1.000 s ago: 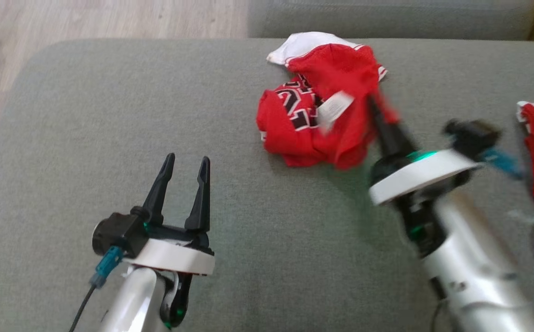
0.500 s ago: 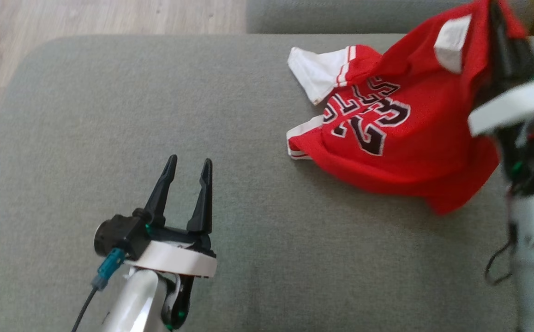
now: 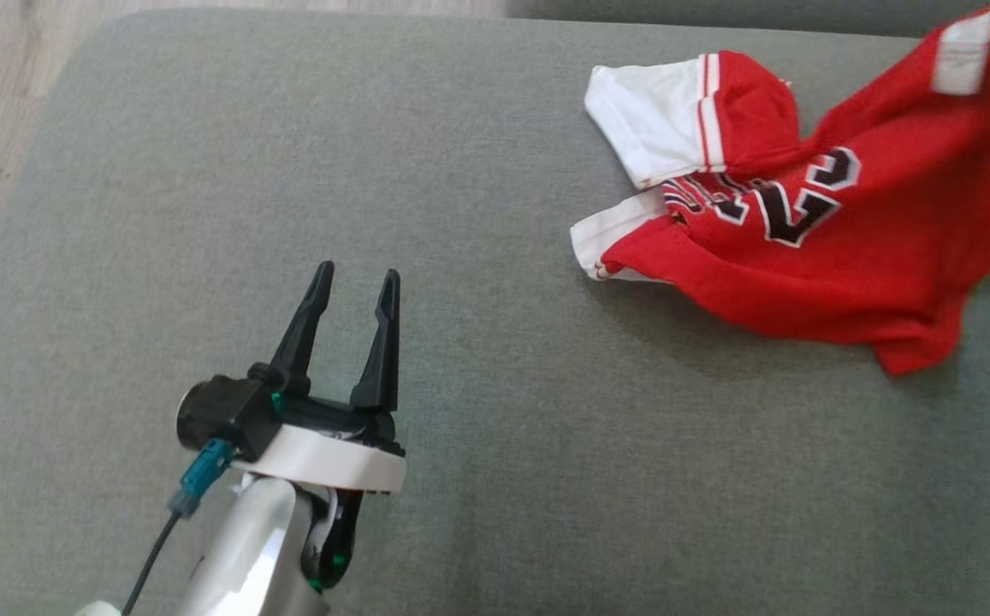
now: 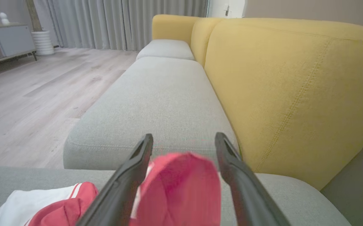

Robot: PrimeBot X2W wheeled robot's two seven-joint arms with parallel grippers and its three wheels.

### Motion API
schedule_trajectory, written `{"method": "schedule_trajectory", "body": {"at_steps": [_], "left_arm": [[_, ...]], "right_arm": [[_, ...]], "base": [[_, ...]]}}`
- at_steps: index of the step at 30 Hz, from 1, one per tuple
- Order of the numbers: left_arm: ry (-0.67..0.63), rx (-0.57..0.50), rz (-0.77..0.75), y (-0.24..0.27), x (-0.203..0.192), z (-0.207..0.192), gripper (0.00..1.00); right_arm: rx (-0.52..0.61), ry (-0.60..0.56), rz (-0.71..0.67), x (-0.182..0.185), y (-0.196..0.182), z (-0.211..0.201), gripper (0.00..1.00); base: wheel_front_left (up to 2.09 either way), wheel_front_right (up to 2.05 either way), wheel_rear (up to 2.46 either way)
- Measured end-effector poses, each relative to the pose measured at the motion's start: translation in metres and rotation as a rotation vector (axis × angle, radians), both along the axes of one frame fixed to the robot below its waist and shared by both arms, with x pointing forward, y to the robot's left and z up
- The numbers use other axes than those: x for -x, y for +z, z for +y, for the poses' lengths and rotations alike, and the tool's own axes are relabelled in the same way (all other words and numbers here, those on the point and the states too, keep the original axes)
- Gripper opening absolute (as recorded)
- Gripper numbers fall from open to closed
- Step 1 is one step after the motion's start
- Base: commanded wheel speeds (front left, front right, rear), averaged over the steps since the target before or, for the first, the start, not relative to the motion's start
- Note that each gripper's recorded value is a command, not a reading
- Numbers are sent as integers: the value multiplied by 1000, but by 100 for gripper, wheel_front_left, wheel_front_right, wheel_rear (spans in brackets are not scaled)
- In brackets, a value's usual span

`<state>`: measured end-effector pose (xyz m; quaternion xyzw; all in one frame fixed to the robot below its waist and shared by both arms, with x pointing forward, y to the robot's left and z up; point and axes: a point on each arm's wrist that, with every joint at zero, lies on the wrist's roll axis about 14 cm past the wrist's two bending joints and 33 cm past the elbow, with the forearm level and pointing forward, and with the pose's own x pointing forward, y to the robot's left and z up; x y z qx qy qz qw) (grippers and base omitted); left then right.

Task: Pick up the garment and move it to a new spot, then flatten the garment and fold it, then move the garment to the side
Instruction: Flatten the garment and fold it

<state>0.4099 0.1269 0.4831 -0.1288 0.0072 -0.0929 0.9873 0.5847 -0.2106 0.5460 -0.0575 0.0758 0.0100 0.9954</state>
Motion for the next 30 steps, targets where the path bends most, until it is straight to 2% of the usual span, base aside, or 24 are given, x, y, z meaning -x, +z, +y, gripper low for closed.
{"method": "schedule_trajectory", "body": {"at_steps": [5,8,11,15,23,26,30], "left_arm": [[-15,-3,-22,7,-2,-5,100],[-29,0,-49,17,-2,-11,100],[-52,0,-62,21,0,-19,100],[-84,6,-69,23,4,-31,100],[-150,9,-81,27,4,-55,100],[-164,11,-76,25,2,-60,100],[-176,13,-66,21,0,-64,100]], "right_arm": [[-13,28,-111,5,20,9,100],[-67,69,-221,23,41,27,100],[-112,80,-270,46,43,33,100],[-196,67,-287,88,29,33,100],[-273,24,-215,174,-19,26,100],[-338,8,-187,191,-34,25,100],[-347,13,-168,197,-42,30,100]], "base": [[0,0,0],[0,0,0],[0,0,0],[0,0,0],[0,0,0],[0,0,0],[0,0,0]]}}
